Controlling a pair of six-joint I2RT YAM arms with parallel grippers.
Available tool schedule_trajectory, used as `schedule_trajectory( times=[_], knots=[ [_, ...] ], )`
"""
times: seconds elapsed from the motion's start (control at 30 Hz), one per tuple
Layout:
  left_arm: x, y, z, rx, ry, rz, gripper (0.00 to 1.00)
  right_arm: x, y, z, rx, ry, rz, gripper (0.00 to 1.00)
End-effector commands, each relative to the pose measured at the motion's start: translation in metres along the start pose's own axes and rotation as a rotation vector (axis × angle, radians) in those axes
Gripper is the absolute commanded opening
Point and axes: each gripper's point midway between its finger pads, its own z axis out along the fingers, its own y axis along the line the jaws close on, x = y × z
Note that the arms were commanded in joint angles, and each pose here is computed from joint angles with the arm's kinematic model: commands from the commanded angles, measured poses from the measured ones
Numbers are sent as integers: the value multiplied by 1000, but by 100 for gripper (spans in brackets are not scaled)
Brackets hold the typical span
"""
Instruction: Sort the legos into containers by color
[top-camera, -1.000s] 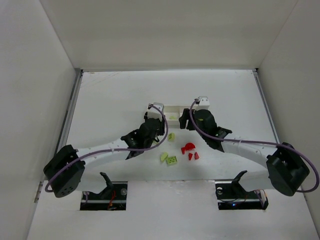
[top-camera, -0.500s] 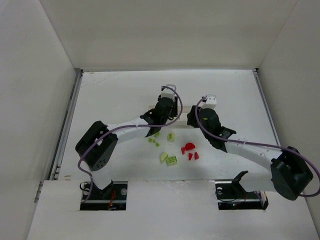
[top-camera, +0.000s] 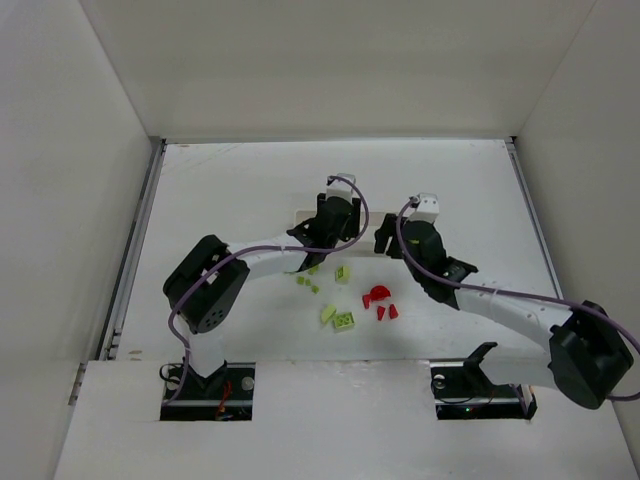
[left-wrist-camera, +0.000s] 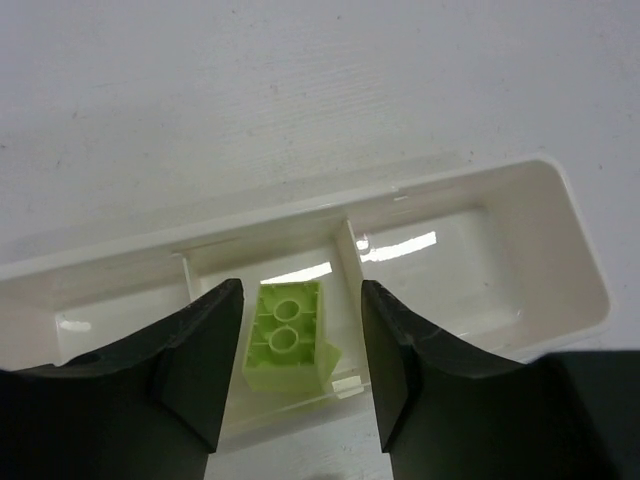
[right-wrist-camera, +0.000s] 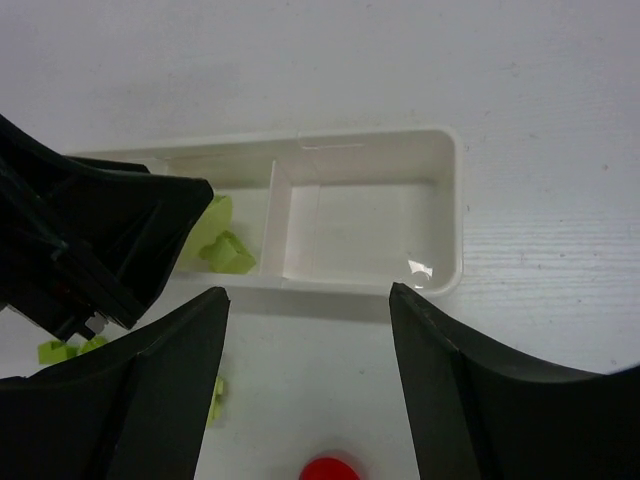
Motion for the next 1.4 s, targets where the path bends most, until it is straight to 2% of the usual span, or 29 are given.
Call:
schedule_trajectory(
  times=[0.0, 0.1, 0.27, 0.37, 0.53, 0.57, 0.67, 0.73, 0.83, 1.07, 1.17, 1.23, 1.37],
  knots=[
    [-33, -4, -1, 6, -78, -17, 50, 10, -1, -10, 8, 15, 11, 72],
    [-38, 1, -11, 2, -92, -23, 53, 29, 2, -19, -6, 61, -14, 69],
    [-45, 21, -48, -38, -131, -56, 53, 72, 7, -37, -25, 177, -25, 34],
    [-35, 45, -82, -88, -133, -103, 53, 94, 16, -46, -55, 236, -59, 29],
    [9, 90, -124, -177, -53, -189, 50, 112, 46, -54, -153, 294, -133, 33],
    [19, 98, -130, -196, -32, -203, 50, 114, 49, -52, -159, 297, -144, 36],
    [48, 119, -144, -242, 23, -246, 49, 114, 61, -43, -181, 299, -155, 56],
    [62, 127, -149, -260, 44, -257, 49, 110, 73, -38, -212, 291, -149, 63],
    [74, 130, -153, -253, 55, -273, 49, 107, 86, -32, -238, 283, -143, 69],
    [81, 119, -144, -197, 74, -294, 54, 99, 93, -12, -247, 278, -96, 74],
    [84, 117, -140, -188, 83, -299, 56, 97, 90, 1, -240, 295, -71, 71],
    [84, 115, -137, -184, 84, -301, 56, 99, 88, 11, -242, 318, -55, 65],
    [88, 113, -133, -175, 91, -302, 55, 109, 88, 18, -255, 368, -51, 63]
  ],
)
